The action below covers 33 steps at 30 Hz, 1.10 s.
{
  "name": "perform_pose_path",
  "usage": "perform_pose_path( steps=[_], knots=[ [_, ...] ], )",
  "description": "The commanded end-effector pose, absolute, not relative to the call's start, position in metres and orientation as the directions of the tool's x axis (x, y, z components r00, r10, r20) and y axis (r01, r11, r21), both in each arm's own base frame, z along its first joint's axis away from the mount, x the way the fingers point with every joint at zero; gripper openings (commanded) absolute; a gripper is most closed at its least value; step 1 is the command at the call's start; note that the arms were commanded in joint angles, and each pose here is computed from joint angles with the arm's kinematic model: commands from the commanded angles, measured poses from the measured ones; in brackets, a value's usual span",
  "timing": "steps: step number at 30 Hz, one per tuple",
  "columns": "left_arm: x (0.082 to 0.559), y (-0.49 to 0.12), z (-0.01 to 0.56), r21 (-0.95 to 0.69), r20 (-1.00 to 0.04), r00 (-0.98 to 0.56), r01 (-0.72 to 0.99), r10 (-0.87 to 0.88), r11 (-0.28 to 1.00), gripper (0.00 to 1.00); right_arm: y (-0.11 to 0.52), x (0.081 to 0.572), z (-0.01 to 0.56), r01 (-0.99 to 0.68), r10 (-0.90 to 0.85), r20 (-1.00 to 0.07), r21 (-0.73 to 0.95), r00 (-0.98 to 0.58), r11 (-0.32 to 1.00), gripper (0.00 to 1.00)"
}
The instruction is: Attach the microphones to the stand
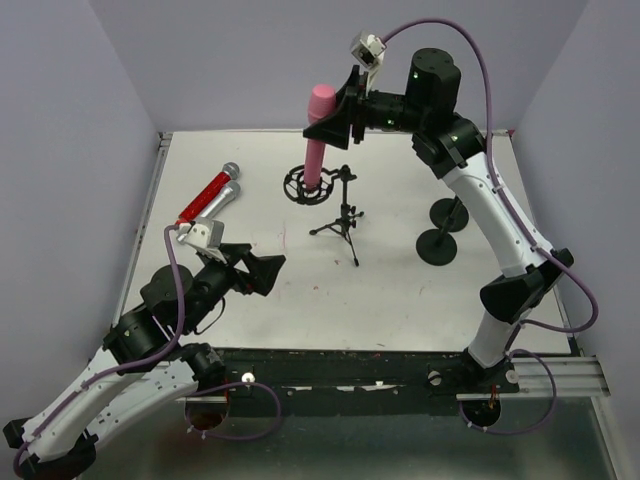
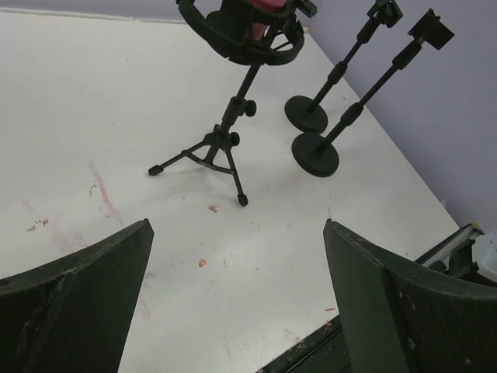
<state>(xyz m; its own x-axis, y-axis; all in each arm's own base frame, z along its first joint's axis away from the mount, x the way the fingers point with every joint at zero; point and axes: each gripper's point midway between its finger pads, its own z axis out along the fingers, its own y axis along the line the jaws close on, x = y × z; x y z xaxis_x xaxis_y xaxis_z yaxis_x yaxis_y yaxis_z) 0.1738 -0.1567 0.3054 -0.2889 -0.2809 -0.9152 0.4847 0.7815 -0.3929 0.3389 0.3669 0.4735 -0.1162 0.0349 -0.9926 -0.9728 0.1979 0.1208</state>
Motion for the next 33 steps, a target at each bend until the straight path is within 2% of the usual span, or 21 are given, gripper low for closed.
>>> perform_pose_path(
  steps=[1,9,17,19,20,21,23,24,25,29,33],
  knots=[
    [0.176,-0.156,0.302,-0.379,-0.921,-0.275,0.486,-0.275,0.788,0.99,0.368,0.328,0.437,-0.977,-0.059,-0.99,0.115,-0.127,0.182,0.09],
    [0.177,-0.157,0.298,-0.375,-0.923,-0.274,0.488,-0.27,0.788,0.99,0.364,0.328,0.453,-0.977,-0.062,-0.997,0.03,-0.044,0.211,0.11],
    [0.174,-0.159,0.294,-0.391,-0.916,-0.288,0.494,-0.278,0.776,0.99,0.373,0.317,0.39,-0.983,-0.139,-0.98,0.123,-0.142,0.138,0.18],
    [0.174,-0.159,0.291,-0.394,-0.915,-0.29,0.494,-0.28,0.775,0.99,0.372,0.314,0.377,-0.981,-0.155,-0.975,0.139,-0.16,0.136,0.26],
    [0.174,-0.16,0.291,-0.395,-0.915,-0.289,0.496,-0.282,0.773,0.99,0.37,0.312,0.377,-0.982,-0.155,-0.976,0.135,-0.155,0.135,0.32],
    [0.174,-0.16,0.29,-0.395,-0.915,-0.289,0.497,-0.282,0.772,0.99,0.369,0.311,0.376,-0.982,-0.158,-0.975,0.133,-0.155,0.137,0.43],
    [0.174,-0.161,0.289,-0.396,-0.915,-0.291,0.502,-0.28,0.769,0.99,0.367,0.306,0.383,-0.984,-0.158,-0.978,0.116,-0.137,0.134,0.8],
    [0.173,-0.162,0.289,-0.396,-0.914,-0.293,0.505,-0.279,0.767,0.99,0.364,0.306,0.392,-0.986,-0.154,-0.981,0.096,-0.117,0.139,0.95],
    [0.174,-0.163,0.288,-0.396,-0.914,-0.295,0.507,-0.278,0.766,0.99,0.361,0.304,0.399,-0.986,-0.153,-0.982,0.085,-0.107,0.145,1.0],
    [0.174,-0.168,0.282,-0.395,-0.914,-0.303,0.52,-0.269,0.757,0.99,0.347,0.303,0.433,-0.979,-0.138,-0.99,0.003,-0.031,0.204,1.0],
    [0.173,-0.17,0.277,-0.39,-0.916,-0.305,0.531,-0.26,0.752,0.99,0.331,0.302,0.43,-0.971,-0.171,-0.985,-0.051,0.011,0.233,1.0]
  ],
)
